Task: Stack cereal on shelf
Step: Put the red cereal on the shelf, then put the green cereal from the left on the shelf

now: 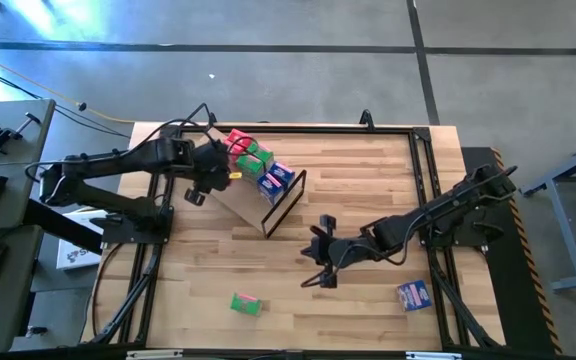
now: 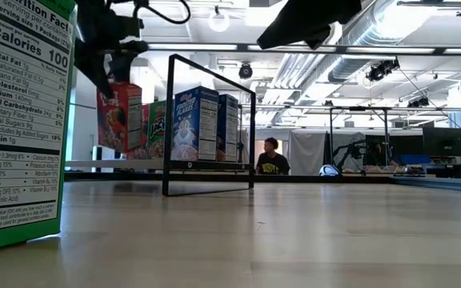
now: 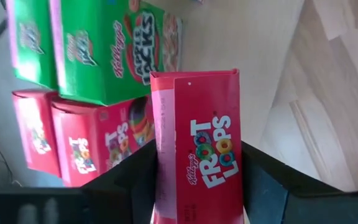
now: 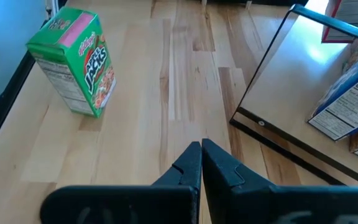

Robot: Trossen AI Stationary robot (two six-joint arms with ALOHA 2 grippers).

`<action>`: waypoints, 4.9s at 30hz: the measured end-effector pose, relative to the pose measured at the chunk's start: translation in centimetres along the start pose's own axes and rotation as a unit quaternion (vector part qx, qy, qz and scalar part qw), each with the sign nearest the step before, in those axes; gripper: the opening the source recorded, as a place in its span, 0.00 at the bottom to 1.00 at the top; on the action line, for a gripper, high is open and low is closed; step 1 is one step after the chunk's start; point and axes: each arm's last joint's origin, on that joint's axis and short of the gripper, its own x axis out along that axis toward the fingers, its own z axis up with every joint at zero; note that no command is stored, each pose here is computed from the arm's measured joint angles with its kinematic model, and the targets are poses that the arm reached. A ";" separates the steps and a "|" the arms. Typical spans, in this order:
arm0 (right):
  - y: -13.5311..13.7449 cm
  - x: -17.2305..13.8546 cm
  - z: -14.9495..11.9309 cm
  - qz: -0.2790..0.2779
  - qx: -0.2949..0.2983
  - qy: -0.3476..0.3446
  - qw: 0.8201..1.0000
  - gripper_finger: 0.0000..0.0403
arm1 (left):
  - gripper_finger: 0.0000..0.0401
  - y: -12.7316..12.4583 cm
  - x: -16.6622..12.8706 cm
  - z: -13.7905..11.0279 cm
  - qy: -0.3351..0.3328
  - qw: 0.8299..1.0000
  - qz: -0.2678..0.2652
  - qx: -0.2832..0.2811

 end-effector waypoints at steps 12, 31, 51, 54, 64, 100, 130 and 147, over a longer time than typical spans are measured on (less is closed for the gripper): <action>-0.6 0.2 0.3 0.010 0.021 -0.003 1.000 0.00 | 0.52 -0.1 0.6 0.0 0.026 0.999 -0.015 -0.018; -0.6 -0.2 1.1 0.009 -0.010 -0.010 1.000 0.00 | 0.57 -0.4 -3.6 -1.2 -0.001 0.988 0.078 -0.135; -2.9 -1.7 1.0 -0.032 -0.057 0.032 0.997 0.00 | 0.03 -10.7 4.4 0.0 -0.205 0.822 0.040 -0.530; -3.2 -1.6 1.0 -0.036 -0.054 0.033 0.997 0.00 | 0.02 -10.8 5.5 -0.7 -0.184 0.802 0.095 -0.560; -3.4 -1.5 1.1 -0.038 -0.053 0.031 0.997 0.00 | 0.00 -9.6 6.4 -1.4 -0.172 0.777 0.159 -0.585; -3.4 -1.5 1.0 -0.038 -0.051 0.035 0.997 0.00 | 0.00 -7.7 7.0 -2.2 -0.158 0.795 0.169 -0.560; -2.1 -0.5 -1.0 -0.026 -0.046 -0.039 0.998 0.00 | 0.00 -11.5 2.2 0.5 -0.329 0.862 -0.089 -0.375; -0.9 -0.3 -6.2 0.024 -0.015 -0.172 0.985 0.00 | 0.36 -19.2 -4.4 12.0 -0.239 0.919 -0.208 -0.233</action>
